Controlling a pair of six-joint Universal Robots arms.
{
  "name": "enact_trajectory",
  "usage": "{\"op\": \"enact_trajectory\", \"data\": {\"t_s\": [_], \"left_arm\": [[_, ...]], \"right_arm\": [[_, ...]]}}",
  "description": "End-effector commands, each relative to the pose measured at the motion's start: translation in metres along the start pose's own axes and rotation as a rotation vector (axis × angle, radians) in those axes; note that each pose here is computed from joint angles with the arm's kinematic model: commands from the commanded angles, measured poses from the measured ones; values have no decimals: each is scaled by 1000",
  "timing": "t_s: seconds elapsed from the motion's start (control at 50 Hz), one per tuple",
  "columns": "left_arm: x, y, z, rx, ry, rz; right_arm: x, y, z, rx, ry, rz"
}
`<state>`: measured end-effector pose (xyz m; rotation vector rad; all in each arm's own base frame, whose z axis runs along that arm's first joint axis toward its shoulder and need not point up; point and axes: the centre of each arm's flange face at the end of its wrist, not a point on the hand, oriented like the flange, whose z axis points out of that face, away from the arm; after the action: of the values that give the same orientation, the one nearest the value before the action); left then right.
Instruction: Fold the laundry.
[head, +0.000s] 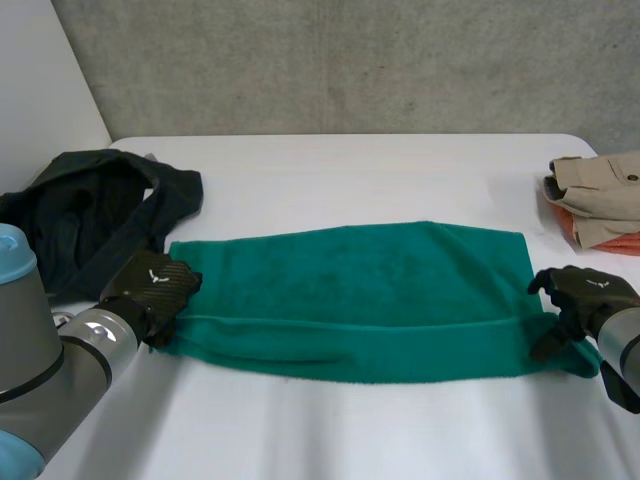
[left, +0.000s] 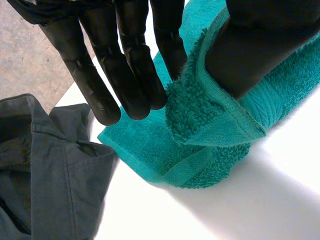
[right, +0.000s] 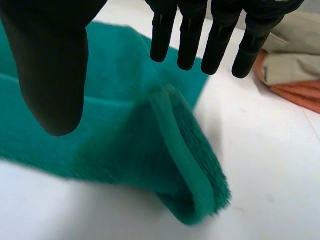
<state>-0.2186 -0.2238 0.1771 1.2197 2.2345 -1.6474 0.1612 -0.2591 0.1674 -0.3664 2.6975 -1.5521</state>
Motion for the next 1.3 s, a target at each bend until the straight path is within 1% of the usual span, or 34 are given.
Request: {"op": "enact_trajectory", "data": {"t_s": [0.02, 0.16, 0.26, 0.28, 0.32, 0.34, 0.36, 0.42, 0.44, 0.48, 0.52, 0.58, 0.66, 0.72, 0.78, 0.86, 0.88, 0.92, 0.94, 0.96, 1.0, 1.02, 1.04, 1.08, 1.1, 1.12, 1.16, 1.18, 1.24, 1.26, 1.3], "left_arm": [[-1, 1, 0, -2, -3, -2], [-3, 2, 1, -7, -8, -5], [-5, -1, 0, 3, -17, -6], [-7, -4, -1, 13, -27, -5], [-11, -8, -3, 27, -41, -4], [-14, -12, -5, 41, -53, -4], [-21, -19, -11, 70, -81, -9], [-36, -32, -19, 123, -137, -33], [-46, -41, -25, 158, -173, -54], [-58, -50, -31, 197, -213, -71], [-72, -64, -43, 257, -268, -91], [-85, -79, -60, 310, -310, -89], [-95, -100, -81, 357, -320, -78], [-100, -111, -90, 385, -322, -72], [-102, -117, -94, 400, -302, -70], [-98, -109, -80, 358, -258, -71], [-94, -100, -65, 312, -227, -80], [-91, -91, -47, 262, -195, -91], [-89, -86, -38, 236, -179, -95], [-85, -76, -21, 190, -151, -102], [-82, -70, -7, 161, -131, -99], [-80, -67, 1, 150, -120, -96], [-78, -62, 20, 127, -104, -82], [-76, -57, 41, 111, -95, -60], [-75, -56, 49, 106, -93, -50], [-76, -58, 67, 114, -107, -22], [-80, -61, 82, 129, -142, 1], [-87, -69, 97, 163, -196, 25], [-103, -92, 113, 260, -305, 59], [-113, -115, 118, 358, -379, 79], [-126, -141, 118, 475, -458, 93]], "right_arm": [[7, 5, 18, 24, 104, -42], [12, 12, 28, 11, 136, -118], [14, -8, 29, 63, 141, -210], [15, -16, 26, 75, 147, -263], [17, -29, 18, 104, 166, -321], [18, -36, 14, 121, 174, -351], [20, -53, 2, 163, 197, -416], [24, -80, -17, 229, 240, -515], [25, -92, -31, 244, 263, -589], [25, -100, -44, 246, 273, -663], [29, -113, -66, 242, 299, -751], [35, -134, -91, 269, 343, -793], [37, -165, -119, 375, 405, -787], [38, -179, -132, 431, 437, -783], [37, -180, -133, 431, 433, -788], [34, -169, -120, 377, 359, -804], [32, -160, -103, 336, 302, -813], [29, -149, -81, 284, 241, -819], [28, -140, -61, 235, 195, -821], [28, -136, -52, 213, 177, -819], [27, -127, -36, 174, 146, -819], [26, -120, -21, 142, 121, -826], [26, -118, -13, 130, 116, -826], [25, -115, 1, 116, 103, -827], [25, -115, 17, 116, 99, -823], [25, -116, 24, 126, 102, -823], [26, -118, 39, 146, 114, -822], [27, -123, 52, 190, 140, -820], [30, -142, 67, 304, 210, -819], [32, -161, 74, 418, 277, -812], [31, -184, 76, 561, 348, -796]]}}
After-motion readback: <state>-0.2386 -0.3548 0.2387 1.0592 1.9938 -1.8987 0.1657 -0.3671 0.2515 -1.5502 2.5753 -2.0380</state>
